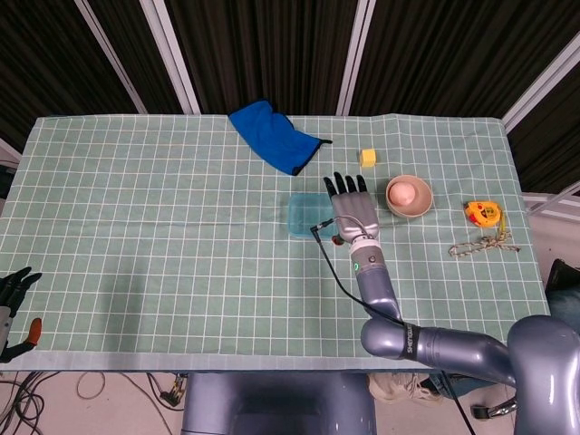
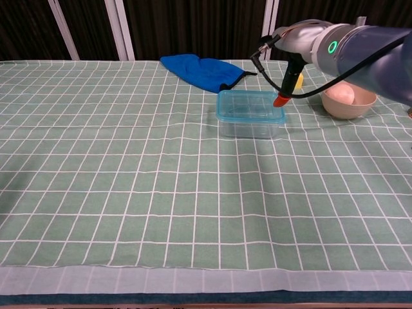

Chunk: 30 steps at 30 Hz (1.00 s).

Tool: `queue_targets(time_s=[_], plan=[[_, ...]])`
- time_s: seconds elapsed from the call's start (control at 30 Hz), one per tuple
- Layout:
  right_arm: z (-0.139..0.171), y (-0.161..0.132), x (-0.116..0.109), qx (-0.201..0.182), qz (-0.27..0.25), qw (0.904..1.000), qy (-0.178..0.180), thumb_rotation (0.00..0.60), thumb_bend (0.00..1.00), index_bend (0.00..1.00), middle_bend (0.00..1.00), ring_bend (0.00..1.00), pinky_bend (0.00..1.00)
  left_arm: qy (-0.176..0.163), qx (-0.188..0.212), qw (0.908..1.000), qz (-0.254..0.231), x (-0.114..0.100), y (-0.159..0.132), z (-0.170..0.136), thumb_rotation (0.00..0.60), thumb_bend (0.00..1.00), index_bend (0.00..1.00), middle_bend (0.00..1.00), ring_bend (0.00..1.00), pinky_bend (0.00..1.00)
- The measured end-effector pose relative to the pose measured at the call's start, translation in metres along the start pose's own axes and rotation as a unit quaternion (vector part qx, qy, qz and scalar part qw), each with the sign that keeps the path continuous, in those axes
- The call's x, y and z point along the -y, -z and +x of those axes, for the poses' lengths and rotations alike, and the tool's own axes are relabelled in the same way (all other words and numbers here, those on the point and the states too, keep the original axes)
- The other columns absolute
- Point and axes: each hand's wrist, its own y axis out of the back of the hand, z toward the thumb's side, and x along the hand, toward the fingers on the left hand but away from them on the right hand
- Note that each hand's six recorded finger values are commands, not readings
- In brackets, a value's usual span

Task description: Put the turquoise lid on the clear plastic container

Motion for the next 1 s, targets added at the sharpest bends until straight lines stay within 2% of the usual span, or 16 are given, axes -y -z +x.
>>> queue_targets(time_s=[0.23, 0.47, 0.57, 0.8, 1.0], plan=[[0.030, 0.019, -0.027, 0.005, -0.019, 0.9997, 0.016, 0.600, 0.15, 0.00, 0.00, 0.03, 0.00, -0.006, 0.008, 0.9999, 0.007, -0.001, -0.002, 0.000, 0.600, 0.52, 0.10, 0.00, 0.00, 0.00], [0.075, 0.071, -0.057, 0.028, -0.055, 0.9960, 0.064, 0.600, 0.15, 0.00, 0.00, 0.03, 0.00, -0.032, 0.025, 0.9991, 0.014, -0.008, -0.006, -0.002, 0.600, 0.52, 0.10, 0.00, 0.00, 0.00], [0.096, 0.092, -0.062, 0.029, -0.059, 0.9943, 0.085, 0.600, 0.15, 0.00, 0.00, 0.03, 0.00, -0.045, 0.037, 0.9982, 0.017, -0.011, -0.009, -0.003, 0.600, 0.52, 0.10, 0.00, 0.00, 0.00], [0.155, 0.138, -0.054, 0.019, -0.061, 0.9912, 0.115, 0.600, 0.15, 0.00, 0.00, 0.00, 0.00, -0.077, 0.069, 0.9945, 0.021, -0.019, -0.020, -0.009, 0.600, 0.52, 0.10, 0.00, 0.00, 0.00], [0.218, 0.187, -0.021, 0.026, -0.078, 0.9893, 0.120, 0.600, 0.15, 0.00, 0.00, 0.00, 0.00, -0.092, 0.098, 0.9905, 0.030, -0.022, -0.027, -0.013, 0.600, 0.52, 0.10, 0.00, 0.00, 0.00]])
